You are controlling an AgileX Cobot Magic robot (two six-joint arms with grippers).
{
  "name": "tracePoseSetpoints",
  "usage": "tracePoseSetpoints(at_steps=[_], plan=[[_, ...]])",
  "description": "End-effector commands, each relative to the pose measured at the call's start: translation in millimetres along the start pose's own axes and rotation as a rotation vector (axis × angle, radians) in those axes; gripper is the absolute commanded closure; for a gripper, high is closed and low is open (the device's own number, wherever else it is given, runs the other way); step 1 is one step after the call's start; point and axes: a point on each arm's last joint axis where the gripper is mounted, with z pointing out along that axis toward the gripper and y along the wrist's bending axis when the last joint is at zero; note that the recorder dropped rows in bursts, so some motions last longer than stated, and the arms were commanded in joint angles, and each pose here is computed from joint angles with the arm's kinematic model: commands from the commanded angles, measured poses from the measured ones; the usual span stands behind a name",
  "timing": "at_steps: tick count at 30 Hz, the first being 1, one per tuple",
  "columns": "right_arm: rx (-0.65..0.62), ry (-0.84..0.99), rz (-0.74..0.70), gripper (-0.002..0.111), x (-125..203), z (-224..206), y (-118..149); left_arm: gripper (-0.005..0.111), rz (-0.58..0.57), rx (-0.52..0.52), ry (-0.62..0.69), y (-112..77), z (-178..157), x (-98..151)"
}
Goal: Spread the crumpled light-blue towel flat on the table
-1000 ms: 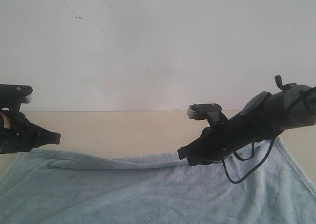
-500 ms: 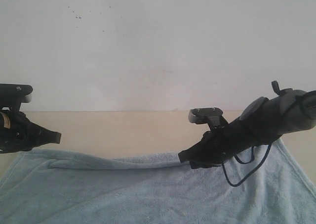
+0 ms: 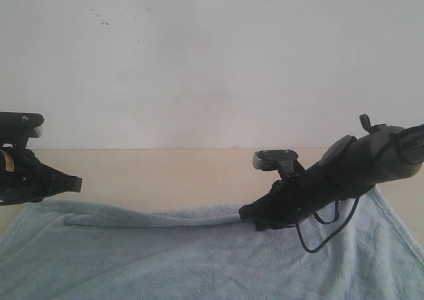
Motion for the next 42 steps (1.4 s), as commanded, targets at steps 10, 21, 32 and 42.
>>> tracePoseSetpoints(at_steps=[10, 21, 32, 42], plan=[[0.004, -0.083, 0.031, 0.108, -33.2, 14.7, -6.9, 0.103, -0.003, 0.008, -0.016, -2.0, -3.2, -1.7], [0.008, -0.263, 0.052, 0.108, -93.9, 0.7, -21.4, 0.103, -0.003, 0.007, -0.014, -1.9, -3.2, -1.6], [-0.127, -0.018, 0.007, 0.108, -66.5, -7.9, -29.3, 0.103, 0.016, 0.025, 0.011, -8.7, -2.2, 11.4], [-0.110, -0.119, -0.072, 0.108, -88.2, -55.3, -13.1, 0.103, 0.155, 0.194, -0.052, -68.9, -3.5, 26.9]])
